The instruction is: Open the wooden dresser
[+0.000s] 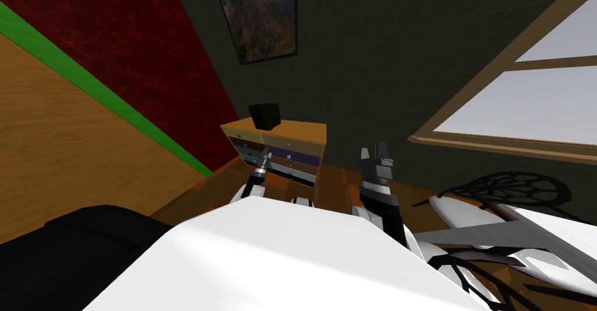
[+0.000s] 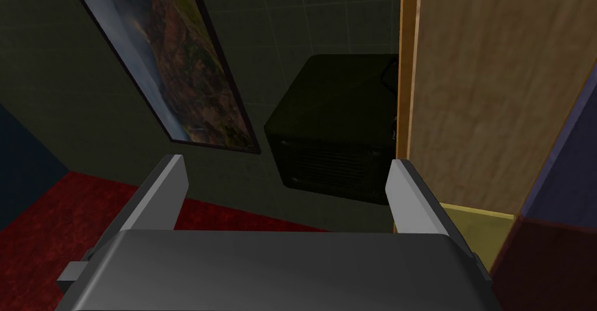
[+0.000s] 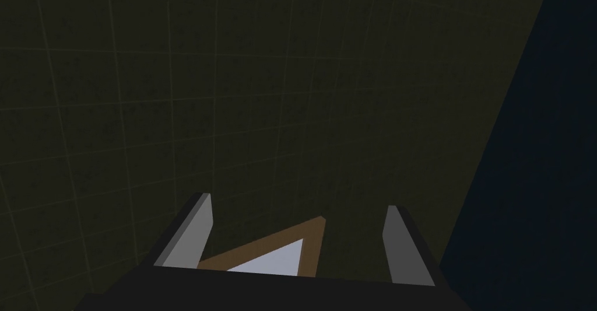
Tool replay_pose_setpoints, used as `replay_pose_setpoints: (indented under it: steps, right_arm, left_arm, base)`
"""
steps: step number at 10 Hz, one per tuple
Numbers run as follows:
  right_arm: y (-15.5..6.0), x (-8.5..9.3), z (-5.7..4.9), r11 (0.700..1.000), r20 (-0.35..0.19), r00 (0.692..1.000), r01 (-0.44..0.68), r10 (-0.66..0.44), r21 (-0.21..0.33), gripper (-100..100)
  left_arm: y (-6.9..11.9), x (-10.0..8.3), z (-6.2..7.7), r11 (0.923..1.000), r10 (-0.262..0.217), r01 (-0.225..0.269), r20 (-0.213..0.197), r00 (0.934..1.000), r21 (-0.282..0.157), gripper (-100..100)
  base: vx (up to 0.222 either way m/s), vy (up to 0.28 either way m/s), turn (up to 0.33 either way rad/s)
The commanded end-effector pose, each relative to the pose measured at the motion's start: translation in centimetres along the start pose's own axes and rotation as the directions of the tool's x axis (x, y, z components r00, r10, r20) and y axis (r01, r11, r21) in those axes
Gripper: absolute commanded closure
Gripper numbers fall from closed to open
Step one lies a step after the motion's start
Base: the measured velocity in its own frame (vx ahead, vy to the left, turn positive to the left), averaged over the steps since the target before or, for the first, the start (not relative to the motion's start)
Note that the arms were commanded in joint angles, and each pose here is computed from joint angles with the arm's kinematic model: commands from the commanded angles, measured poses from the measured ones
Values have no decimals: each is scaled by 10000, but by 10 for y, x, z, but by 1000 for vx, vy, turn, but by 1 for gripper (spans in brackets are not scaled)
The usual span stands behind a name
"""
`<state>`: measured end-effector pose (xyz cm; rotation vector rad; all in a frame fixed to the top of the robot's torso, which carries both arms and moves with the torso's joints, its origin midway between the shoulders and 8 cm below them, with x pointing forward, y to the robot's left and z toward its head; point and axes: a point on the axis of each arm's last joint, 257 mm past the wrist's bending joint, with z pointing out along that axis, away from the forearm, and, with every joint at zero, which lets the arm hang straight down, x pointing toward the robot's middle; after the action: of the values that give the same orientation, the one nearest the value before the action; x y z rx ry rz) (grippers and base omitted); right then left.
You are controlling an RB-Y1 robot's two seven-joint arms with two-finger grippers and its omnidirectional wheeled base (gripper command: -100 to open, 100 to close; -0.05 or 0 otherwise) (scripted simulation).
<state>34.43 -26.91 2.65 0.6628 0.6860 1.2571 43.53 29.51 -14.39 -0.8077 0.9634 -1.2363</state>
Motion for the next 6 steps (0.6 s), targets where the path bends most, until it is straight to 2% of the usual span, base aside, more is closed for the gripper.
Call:
replay_pose_setpoints:
  steps: [1,5,6]
  right_arm:
    - [0,0,0,10000,0,10000,0,0,0,0]
    - [0,0,0,10000,0,10000,-1,1,-1,0]
    - [0,0,0,10000,0,10000,-1,1,-1,0]
  left_arm:
    - [26,3,-5,9987,-177,180,56,9998,-470,-100]
    - [54,8,-11,9947,-402,413,141,9991,-945,-100]
    - [55,8,-12,9945,-401,413,142,9991,-957,-100]
  base:
    - [150,-6,-41]
    - [94,-9,-26]
    - [73,-2,-11]
